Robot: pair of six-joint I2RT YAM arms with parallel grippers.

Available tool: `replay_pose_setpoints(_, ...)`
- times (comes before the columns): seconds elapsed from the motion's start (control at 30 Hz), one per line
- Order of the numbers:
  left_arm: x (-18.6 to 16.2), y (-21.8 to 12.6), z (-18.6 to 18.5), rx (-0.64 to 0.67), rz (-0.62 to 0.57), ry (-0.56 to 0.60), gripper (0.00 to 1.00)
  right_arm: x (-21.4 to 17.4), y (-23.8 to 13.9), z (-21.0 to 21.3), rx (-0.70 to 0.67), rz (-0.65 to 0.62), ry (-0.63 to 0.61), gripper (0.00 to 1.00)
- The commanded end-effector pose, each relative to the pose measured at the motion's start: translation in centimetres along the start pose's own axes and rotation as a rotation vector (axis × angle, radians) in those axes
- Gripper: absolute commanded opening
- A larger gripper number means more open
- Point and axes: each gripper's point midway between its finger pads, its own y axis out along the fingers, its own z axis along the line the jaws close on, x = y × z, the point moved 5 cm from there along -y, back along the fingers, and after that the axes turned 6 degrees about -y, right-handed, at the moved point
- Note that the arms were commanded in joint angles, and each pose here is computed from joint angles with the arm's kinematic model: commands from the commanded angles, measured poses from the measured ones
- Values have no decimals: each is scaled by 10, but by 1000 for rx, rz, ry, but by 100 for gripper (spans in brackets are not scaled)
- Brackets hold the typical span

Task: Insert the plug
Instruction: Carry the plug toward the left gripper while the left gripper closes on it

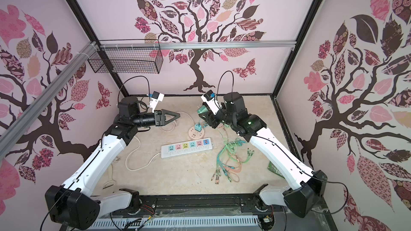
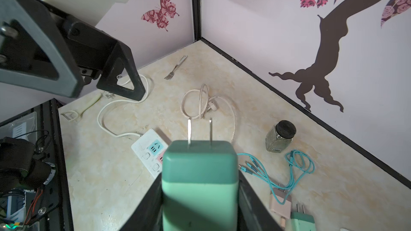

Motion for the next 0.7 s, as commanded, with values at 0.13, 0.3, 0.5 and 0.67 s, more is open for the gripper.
replay_pose_setpoints(0.13,-2,7,-21,-127,76,24,76,10,14,25,81,-3,-139,35)
replay_pose_setpoints(0.3,-2,8,-20,-128,81,9,75,9,23,41,124,12,-181,35)
replay_pose_setpoints(0.5,-5,10,-18,-140,100,-2,72,13,31,51,137,20,-229,35)
replay_pose_setpoints(0.67,-10,14,-6,-117,108,-32,70,20,33,57,150,19,-268,36)
